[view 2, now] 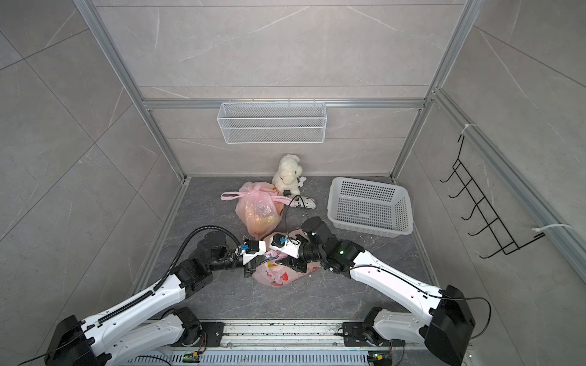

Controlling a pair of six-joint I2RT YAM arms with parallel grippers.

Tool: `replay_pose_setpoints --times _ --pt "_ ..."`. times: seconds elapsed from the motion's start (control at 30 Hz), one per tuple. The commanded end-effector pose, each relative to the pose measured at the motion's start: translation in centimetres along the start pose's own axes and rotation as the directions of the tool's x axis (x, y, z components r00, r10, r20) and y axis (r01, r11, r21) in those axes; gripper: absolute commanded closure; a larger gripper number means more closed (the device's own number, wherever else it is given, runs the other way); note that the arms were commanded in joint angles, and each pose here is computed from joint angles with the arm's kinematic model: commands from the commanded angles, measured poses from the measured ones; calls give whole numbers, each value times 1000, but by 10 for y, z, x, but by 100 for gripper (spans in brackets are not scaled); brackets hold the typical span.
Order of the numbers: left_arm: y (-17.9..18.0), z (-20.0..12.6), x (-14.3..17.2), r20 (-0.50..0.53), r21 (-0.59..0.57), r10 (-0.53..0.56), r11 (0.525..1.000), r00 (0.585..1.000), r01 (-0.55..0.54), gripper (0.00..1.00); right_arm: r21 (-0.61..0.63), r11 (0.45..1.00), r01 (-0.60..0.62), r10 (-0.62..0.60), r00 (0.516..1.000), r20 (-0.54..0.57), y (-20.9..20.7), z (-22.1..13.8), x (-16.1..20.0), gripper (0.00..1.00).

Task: Place the banana into a plastic bag & tie a knot
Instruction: Cross the plastic bag at the center of the board.

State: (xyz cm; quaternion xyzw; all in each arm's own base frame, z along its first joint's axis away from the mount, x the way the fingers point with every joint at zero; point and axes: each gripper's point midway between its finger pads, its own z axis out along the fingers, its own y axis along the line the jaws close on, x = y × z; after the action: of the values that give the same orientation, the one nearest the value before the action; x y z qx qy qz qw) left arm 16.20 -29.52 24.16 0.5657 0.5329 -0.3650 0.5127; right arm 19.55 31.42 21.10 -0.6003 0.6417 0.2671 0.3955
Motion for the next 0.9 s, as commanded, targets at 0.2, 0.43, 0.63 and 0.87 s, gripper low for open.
replay_pose_setpoints --times 0.2,0.43,0.63,0.87 --pt "13 -2 -28 80 -49 27 999 996 -23 92 84 996 -32 28 998 54 -12 -4 -10 92" --pt "25 -8 -18 50 -147 7 989 999 1 70 179 983 -46 35 997 67 -23 -18 -13 100" --pt "37 -8 -5 14 -223 -14 975 1000 17 56 183 982 -50 35 996 82 -21 -24 -16 100" --pt "50 4 -5 -6 -229 -51 972 999 48 64 188 981 -48 33 996 81 -19 -23 -15 100"
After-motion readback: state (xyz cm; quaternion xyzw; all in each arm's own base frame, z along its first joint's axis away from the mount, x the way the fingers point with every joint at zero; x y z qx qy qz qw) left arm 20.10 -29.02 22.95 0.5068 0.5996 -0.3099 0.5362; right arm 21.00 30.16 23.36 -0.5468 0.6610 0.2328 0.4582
